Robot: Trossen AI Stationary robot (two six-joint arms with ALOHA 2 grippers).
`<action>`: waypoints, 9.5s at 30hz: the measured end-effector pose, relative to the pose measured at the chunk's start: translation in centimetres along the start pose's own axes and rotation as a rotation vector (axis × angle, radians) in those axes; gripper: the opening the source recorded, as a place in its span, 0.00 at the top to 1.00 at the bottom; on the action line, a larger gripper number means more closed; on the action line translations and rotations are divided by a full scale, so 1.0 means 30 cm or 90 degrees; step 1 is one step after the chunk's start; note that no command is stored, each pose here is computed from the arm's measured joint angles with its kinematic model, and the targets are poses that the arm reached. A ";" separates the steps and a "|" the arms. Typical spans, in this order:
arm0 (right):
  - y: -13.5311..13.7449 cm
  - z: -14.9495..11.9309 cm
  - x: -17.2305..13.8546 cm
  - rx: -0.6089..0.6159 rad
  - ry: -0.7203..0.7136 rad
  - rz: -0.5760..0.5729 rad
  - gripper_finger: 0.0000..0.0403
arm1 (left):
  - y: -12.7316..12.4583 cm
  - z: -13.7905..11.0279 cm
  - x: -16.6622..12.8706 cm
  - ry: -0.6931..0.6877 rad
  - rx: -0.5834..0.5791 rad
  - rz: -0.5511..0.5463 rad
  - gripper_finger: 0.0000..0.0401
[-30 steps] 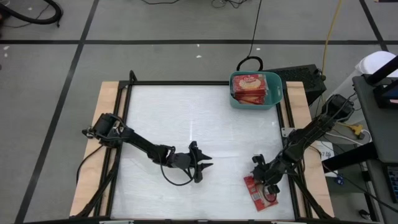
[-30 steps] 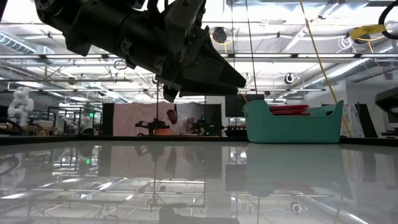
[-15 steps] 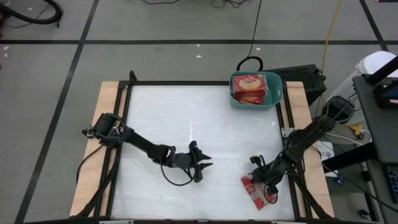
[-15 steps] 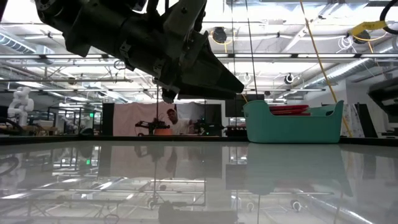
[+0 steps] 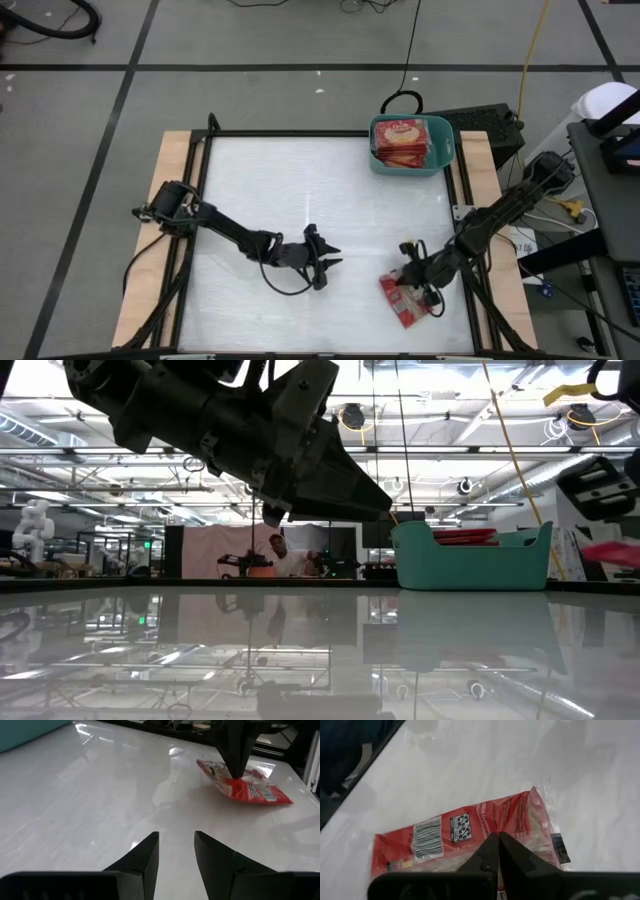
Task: Sort popcorn bags into baskets
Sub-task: Put the red popcorn bag into the green bin
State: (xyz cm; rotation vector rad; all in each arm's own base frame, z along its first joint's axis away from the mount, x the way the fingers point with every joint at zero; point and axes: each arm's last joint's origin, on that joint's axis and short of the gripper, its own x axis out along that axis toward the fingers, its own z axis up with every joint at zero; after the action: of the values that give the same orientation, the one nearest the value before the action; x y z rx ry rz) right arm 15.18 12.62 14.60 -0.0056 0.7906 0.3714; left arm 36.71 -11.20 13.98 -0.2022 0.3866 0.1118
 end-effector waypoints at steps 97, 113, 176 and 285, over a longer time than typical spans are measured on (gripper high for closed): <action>-0.070 0.122 -0.066 0.004 -0.201 -0.030 1.00 | -0.120 0.167 0.150 -0.164 1.149 -0.058 0.72; -0.091 0.139 -0.070 0.074 -0.234 -0.054 0.94 | -0.115 0.166 0.155 -0.167 1.101 -0.102 0.99; 0.134 -0.067 0.051 -0.206 0.128 -0.127 0.43 | 0.046 0.014 0.352 0.090 0.467 -0.107 0.85; -0.034 0.115 -0.075 0.070 -0.343 -0.405 0.48 | 0.055 0.264 -0.013 0.321 -0.019 0.126 0.96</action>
State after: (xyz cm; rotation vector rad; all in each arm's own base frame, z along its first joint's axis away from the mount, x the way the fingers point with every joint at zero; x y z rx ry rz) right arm 16.45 11.43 18.47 -0.0509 0.2439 -0.2718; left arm 38.98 -7.92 21.04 -0.2201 0.9076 0.2638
